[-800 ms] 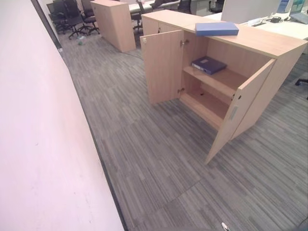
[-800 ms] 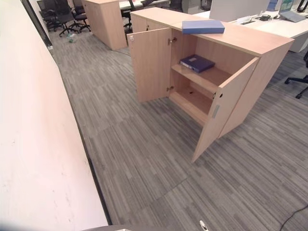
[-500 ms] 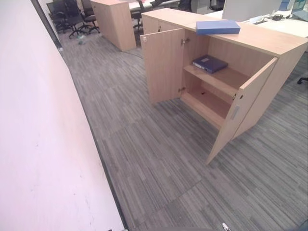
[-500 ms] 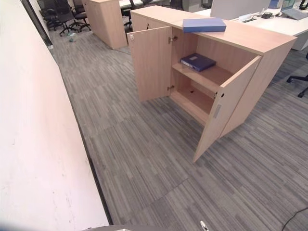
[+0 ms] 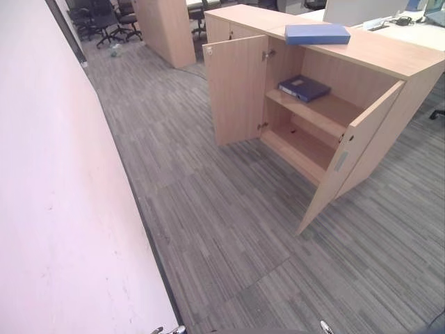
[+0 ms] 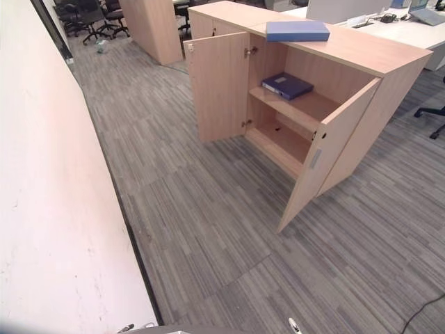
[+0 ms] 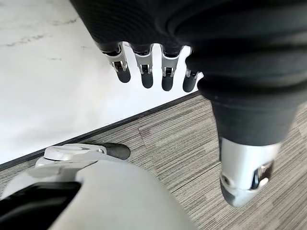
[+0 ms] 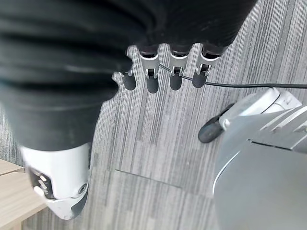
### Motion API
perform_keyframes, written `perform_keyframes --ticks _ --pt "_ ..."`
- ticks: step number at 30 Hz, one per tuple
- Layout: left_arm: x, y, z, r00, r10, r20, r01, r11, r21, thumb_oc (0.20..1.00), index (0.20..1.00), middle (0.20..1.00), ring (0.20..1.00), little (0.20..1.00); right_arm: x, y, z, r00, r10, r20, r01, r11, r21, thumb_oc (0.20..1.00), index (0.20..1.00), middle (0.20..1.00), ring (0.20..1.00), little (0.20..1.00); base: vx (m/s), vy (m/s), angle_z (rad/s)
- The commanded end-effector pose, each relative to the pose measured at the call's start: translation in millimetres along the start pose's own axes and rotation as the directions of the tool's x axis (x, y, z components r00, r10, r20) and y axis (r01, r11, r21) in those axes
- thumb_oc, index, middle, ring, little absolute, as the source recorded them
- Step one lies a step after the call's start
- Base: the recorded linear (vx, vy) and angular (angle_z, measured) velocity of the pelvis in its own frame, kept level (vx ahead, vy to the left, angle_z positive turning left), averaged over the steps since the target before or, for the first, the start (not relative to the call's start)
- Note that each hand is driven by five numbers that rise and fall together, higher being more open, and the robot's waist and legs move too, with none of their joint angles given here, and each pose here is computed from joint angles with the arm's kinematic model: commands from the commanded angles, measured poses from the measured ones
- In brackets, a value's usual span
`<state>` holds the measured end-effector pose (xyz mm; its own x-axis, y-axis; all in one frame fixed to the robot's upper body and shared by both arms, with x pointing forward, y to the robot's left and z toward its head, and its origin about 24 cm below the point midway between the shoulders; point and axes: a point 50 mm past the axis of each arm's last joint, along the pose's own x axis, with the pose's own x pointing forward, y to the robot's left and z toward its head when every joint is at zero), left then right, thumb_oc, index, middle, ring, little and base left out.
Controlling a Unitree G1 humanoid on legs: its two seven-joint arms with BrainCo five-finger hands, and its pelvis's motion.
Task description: Put the empty folder in the office cabinet
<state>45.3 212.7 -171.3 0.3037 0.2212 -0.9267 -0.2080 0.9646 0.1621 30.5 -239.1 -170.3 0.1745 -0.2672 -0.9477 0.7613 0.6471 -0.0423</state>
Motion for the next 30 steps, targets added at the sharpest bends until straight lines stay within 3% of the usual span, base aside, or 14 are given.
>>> perform_keyframes --ticks 1,8,20,30 --pt "3.0 -0.6 7.3 1.000 0.021 -0.005 -0.021 1.000 0.014 1.000 1.000 1.000 1.000 1.000 1.0 4.8 3.0 1.000 -0.017 -0.003 0.017 0.998 0.059 1.000 1.000 1.000 1.000 1.000 0.00 0.000 0.00" --pt "3.1 1.5 5.9 0.999 0.031 -0.016 -0.029 0.996 0.088 1.000 1.000 1.000 1.000 1.000 1.1 5.1 3.7 1.000 -0.019 -0.011 0.020 1.000 0.024 1.000 1.000 1.000 1.000 1.000 0.00 0.000 0.00" --pt "5.1 11.0 14.5 0.998 0.059 -0.009 -0.057 0.987 0.152 1.000 1.000 1.000 1.000 1.000 1.7 -1.7 15.4 0.995 -0.097 -0.026 0.089 0.973 -0.214 1.000 1.000 1.000 1.000 1.000 0.00 -0.010 0.01" --pt "7.0 20.1 26.7 0.996 0.087 0.016 -0.088 0.994 0.057 1.000 1.000 1.000 1.000 1.000 2.2 9.0 12.0 0.999 -0.034 -0.040 0.025 0.977 -0.211 1.000 1.000 1.000 1.000 1.000 -0.01 -0.145 0.15"
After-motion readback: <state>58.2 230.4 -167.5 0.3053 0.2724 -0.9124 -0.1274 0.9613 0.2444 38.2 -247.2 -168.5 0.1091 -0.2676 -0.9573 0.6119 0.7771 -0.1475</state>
